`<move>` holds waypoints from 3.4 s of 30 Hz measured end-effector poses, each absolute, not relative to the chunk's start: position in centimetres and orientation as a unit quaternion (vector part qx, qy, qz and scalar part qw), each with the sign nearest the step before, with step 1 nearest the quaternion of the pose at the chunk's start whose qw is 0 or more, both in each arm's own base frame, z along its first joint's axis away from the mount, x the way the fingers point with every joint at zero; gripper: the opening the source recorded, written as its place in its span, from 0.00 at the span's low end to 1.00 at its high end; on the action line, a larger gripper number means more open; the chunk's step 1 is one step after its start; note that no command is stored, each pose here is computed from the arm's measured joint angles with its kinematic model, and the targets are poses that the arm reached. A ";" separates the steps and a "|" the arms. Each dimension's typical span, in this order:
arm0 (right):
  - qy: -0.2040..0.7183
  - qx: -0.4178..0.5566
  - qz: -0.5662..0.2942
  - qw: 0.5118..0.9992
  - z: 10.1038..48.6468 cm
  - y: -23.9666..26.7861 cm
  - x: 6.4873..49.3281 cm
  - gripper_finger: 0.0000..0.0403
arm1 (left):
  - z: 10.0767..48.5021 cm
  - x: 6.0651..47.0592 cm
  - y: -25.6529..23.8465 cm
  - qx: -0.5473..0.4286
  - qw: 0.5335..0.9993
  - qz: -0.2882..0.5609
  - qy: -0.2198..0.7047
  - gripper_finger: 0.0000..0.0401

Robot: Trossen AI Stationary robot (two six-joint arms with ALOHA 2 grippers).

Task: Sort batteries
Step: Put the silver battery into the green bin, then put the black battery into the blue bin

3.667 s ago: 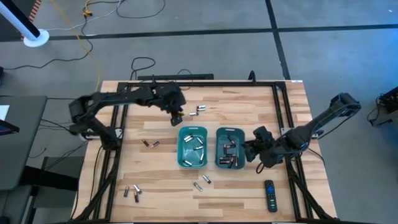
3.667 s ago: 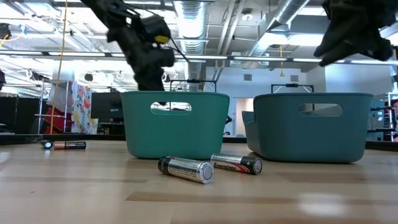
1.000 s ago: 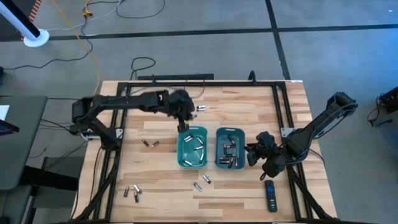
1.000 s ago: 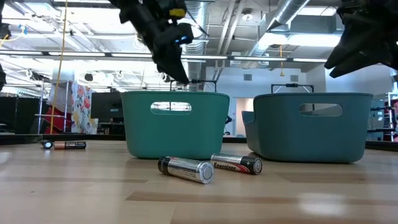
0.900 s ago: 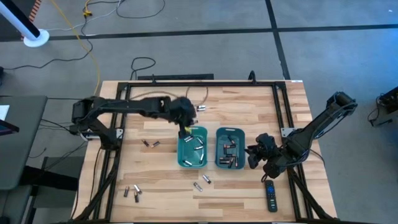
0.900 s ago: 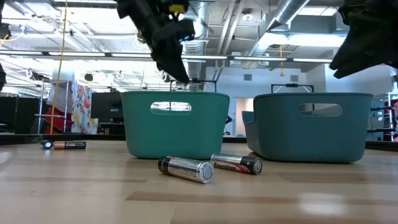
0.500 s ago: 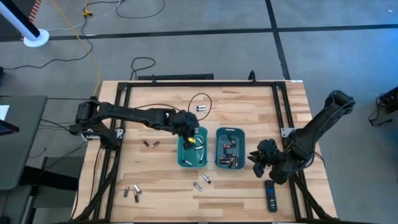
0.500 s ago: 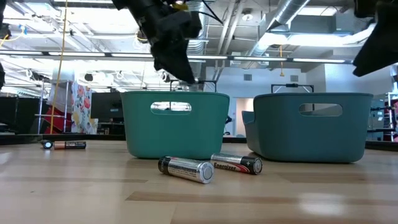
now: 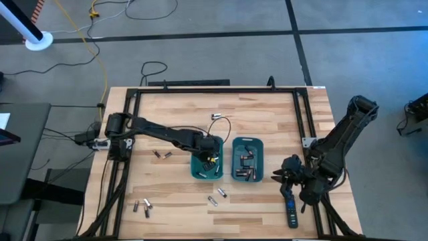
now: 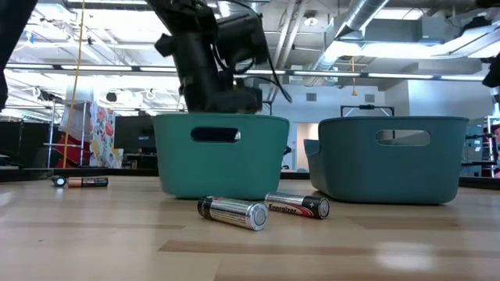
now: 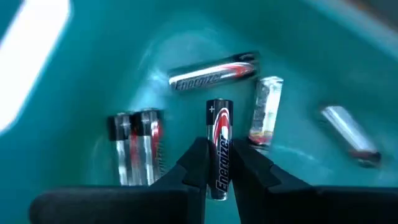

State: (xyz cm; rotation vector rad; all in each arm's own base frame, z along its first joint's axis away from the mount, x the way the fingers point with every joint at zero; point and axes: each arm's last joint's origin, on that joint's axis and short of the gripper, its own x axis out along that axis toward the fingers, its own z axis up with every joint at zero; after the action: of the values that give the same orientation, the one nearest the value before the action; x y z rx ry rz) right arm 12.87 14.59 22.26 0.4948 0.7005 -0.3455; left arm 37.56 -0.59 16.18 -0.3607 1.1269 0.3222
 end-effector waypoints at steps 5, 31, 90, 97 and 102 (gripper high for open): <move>0.340 0.237 -0.158 0.896 22.3 14.9 12.6 0.30 | 15.0 37.9 -0.6 -0.176 0.809 0.167 0.536 0.10; 0.344 0.231 -0.160 0.896 22.2 14.8 12.3 0.30 | 21.6 39.5 -0.8 -0.154 0.819 0.150 0.532 0.40; 0.201 0.265 -0.220 0.917 27.7 1.9 14.6 0.30 | 23.0 20.6 2.7 -0.183 0.786 0.248 0.535 0.35; 0.222 0.266 -0.199 0.916 27.4 2.3 15.0 0.30 | 20.4 19.8 0.3 -0.209 0.767 0.254 0.551 0.30; 0.226 0.265 -0.187 0.919 27.4 2.7 14.9 0.30 | 19.2 19.7 -0.7 -0.217 0.761 0.254 0.556 0.29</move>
State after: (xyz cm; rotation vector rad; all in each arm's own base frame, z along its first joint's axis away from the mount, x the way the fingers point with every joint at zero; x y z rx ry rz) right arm 14.89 2.66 27.39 0.5450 0.4647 -0.3843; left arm 19.71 -0.75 19.18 -0.4712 1.2105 0.5532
